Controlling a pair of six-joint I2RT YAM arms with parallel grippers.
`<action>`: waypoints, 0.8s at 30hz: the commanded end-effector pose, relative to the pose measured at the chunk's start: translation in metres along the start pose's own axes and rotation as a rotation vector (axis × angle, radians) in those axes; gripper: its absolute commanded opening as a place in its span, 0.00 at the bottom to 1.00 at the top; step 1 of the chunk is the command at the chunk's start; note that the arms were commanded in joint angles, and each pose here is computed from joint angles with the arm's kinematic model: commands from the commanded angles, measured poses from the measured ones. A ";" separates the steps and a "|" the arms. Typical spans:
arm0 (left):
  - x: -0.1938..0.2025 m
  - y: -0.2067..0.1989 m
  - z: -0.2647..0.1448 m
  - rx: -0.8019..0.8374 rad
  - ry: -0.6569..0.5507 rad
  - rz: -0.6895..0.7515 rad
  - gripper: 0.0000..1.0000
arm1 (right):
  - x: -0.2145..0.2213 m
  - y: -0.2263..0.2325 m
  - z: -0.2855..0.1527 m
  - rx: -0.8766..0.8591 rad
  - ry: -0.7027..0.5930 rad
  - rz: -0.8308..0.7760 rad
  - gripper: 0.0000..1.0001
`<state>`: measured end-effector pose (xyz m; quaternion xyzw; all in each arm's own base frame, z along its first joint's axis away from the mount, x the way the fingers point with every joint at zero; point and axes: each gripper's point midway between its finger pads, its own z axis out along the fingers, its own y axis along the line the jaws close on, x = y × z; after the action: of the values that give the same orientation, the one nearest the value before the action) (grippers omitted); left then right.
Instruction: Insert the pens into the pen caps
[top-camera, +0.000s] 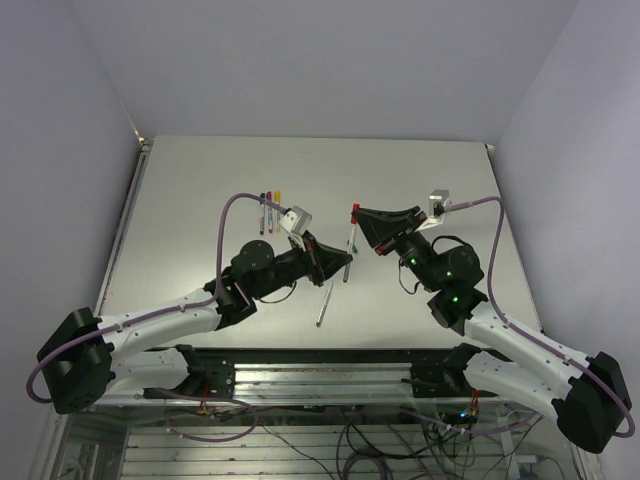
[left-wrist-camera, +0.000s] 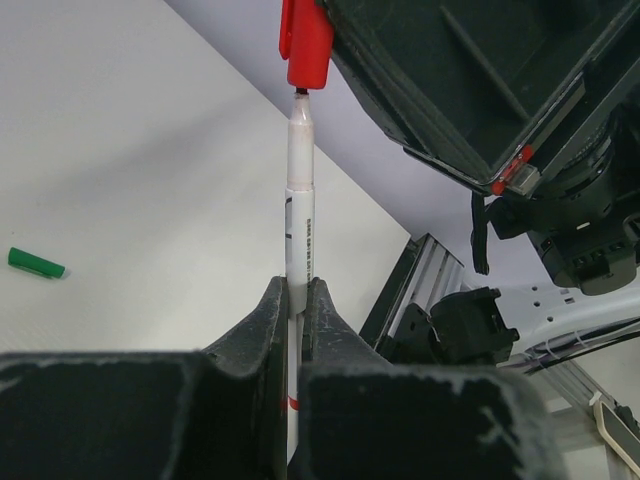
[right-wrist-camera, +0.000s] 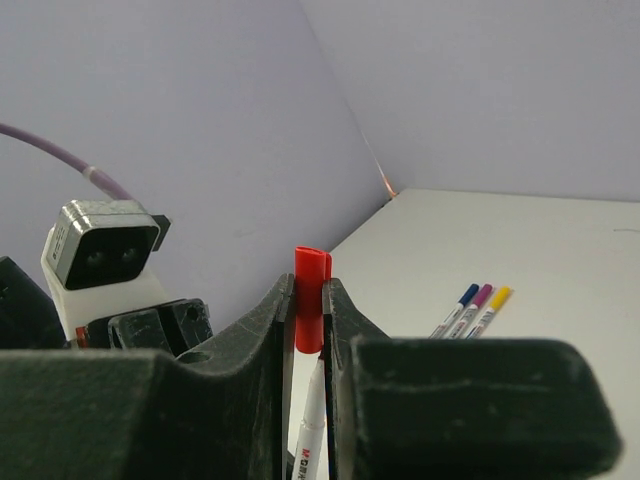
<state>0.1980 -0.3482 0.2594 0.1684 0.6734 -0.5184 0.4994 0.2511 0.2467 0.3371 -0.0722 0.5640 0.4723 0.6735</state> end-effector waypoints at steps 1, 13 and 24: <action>-0.009 -0.004 -0.003 0.011 -0.023 0.028 0.07 | -0.012 0.006 0.005 -0.009 -0.028 -0.033 0.00; 0.009 0.008 -0.013 -0.028 0.026 0.030 0.07 | -0.014 0.007 0.009 -0.010 -0.029 -0.050 0.00; 0.002 0.008 -0.013 -0.034 0.003 0.037 0.07 | -0.008 0.006 0.007 -0.005 -0.016 -0.047 0.00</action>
<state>0.1935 -0.3374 0.2417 0.1769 0.6928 -0.4964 0.4922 0.2533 0.2510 0.3385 -0.0838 0.5663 0.4608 0.6782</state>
